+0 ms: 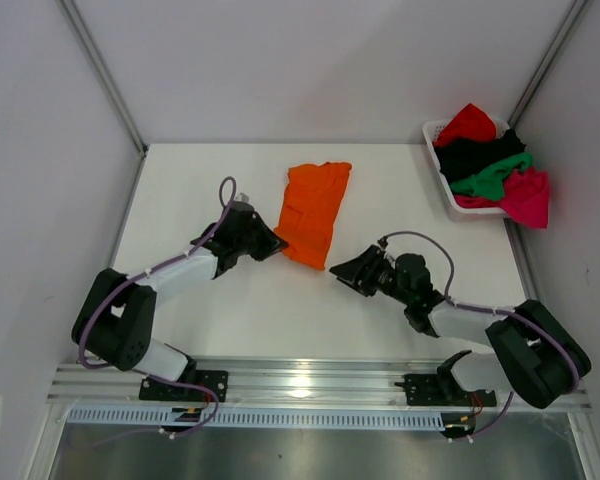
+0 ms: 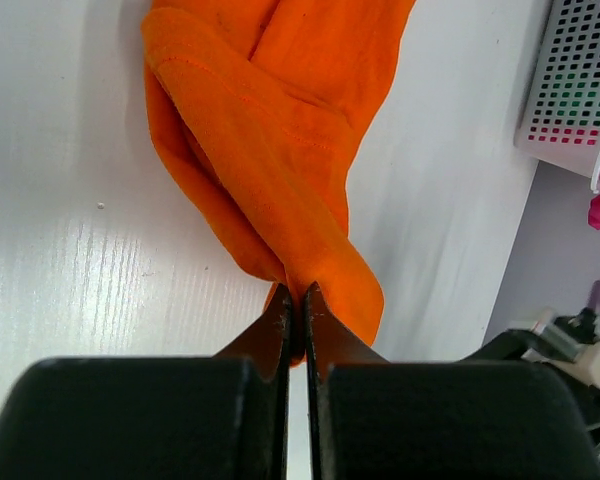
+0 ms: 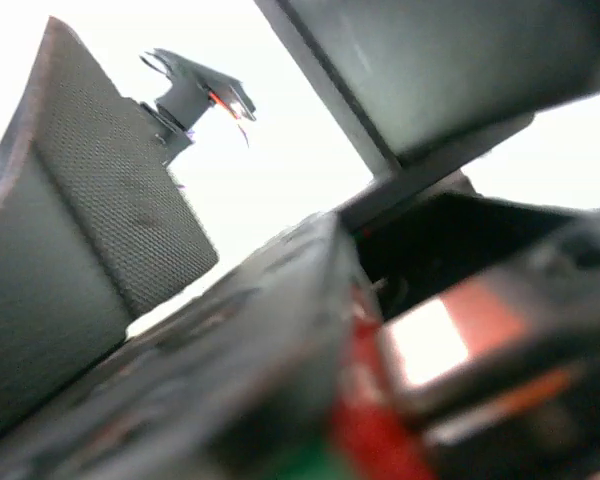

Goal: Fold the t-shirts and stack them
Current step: Fold the tshirt

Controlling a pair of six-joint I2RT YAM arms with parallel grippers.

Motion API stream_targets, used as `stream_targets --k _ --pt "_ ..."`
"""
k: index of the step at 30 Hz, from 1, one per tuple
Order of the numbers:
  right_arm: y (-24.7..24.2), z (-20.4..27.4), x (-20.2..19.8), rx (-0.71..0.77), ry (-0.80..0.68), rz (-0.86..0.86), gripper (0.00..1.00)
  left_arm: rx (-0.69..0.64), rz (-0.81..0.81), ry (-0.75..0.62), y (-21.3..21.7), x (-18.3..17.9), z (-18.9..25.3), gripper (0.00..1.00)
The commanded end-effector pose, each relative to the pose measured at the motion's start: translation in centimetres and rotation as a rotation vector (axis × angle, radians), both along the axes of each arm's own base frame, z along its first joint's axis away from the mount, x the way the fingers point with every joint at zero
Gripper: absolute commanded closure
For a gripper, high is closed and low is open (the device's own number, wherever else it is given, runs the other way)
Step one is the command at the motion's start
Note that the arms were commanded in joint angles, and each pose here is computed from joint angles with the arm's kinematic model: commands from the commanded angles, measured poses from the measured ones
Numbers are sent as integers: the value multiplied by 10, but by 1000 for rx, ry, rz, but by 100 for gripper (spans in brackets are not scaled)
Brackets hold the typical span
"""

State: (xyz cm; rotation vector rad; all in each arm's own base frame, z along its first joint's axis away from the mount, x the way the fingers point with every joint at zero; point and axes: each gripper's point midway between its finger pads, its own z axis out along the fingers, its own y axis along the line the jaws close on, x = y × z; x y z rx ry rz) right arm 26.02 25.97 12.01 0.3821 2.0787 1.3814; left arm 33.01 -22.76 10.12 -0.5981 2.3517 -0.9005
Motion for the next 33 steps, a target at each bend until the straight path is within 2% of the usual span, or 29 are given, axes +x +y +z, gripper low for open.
stream_targets --k 1,5,10,12,13,16,21,33 --pt "16 22 -21 170 12 -6 45 -3 -13 -29 -1 6 7 99" --pt "32 25 -35 290 40 -29 44 2 -8 -28 0 6 5 99" --pt "39 -1 -37 375 151 -99 44 5 -11 -36 1 6 7 99" --pt "38 8 -31 451 128 -131 45 9 -9 -47 3 7 10 99" --pt "38 -5 -27 445 160 -159 45 13 -7 -47 4 6 9 99" --pt "36 -10 -16 436 134 -208 46 22 -1 -57 9 5 11 99" --pt "40 8 7 449 42 -253 46 44 6 -68 16 5 13 99" --pt "49 35 36 534 -2 -258 46 41 1 -30 15 2 0 99"
